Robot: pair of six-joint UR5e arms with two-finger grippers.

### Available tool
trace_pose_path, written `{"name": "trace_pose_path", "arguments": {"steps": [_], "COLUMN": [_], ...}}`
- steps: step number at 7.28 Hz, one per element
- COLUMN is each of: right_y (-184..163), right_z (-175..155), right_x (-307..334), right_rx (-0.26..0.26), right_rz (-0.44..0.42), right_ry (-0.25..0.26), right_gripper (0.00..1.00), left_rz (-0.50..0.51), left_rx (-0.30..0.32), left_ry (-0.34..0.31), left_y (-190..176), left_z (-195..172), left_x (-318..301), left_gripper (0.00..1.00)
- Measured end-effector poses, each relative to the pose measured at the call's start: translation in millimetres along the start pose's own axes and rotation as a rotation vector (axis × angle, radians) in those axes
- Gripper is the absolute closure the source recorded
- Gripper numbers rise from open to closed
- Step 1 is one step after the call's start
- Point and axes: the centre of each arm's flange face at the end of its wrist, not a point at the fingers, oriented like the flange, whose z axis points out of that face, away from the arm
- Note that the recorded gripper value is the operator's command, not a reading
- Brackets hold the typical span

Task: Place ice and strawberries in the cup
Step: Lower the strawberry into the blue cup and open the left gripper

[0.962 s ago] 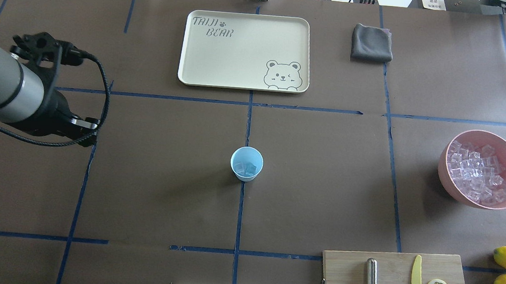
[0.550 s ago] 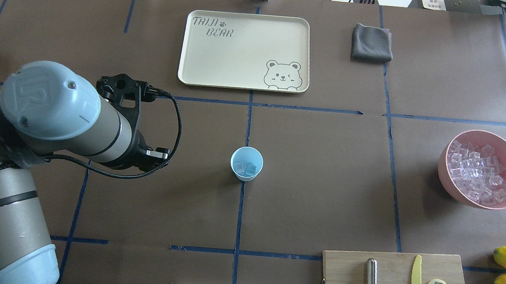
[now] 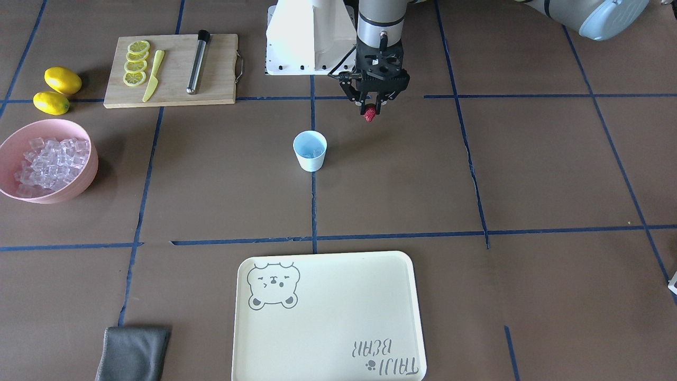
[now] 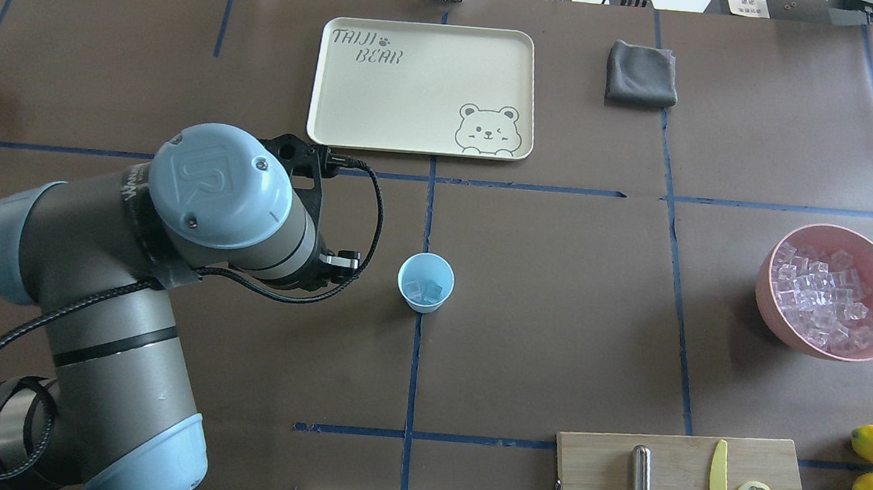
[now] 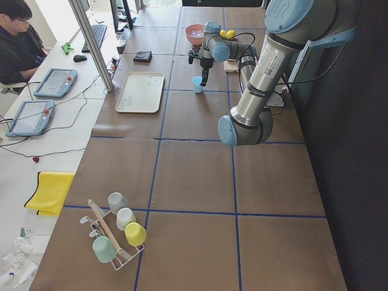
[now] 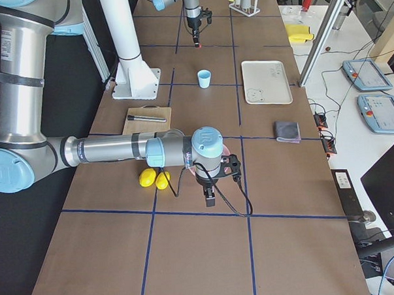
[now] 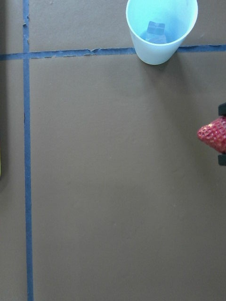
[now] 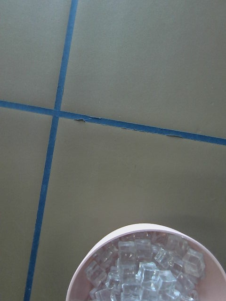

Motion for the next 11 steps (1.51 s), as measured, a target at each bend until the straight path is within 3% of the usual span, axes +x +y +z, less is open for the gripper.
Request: {"name": "trace_pose_path", "arguments": {"steps": [8, 9, 10, 11], "right_y": [-6, -6, -6, -6], "right_z": [-1, -1, -1, -1], "right_x": [0, 0, 0, 0], "right_rx": [0.004, 0.003, 0.003, 0.003], "right_rz": [-0.004, -0.003, -0.003, -0.003], "right_ry": [0.002, 0.002, 0.002, 0.002], "right_gripper": [0.00, 0.00, 0.00, 0.00], "left_rz": [-0.030, -0.041, -0.048, -0.049], "left_rx": [-0.022, -0.022, -0.022, -0.022], "left_ry": [-0.015, -0.012, -0.011, -0.009], "left_y": [-14, -16, -17, -17], "left_z": [34, 39, 43, 43], "left_x": [103, 110, 113, 114], "left_gripper": [1.00, 0.93, 0.37, 0.00]}}
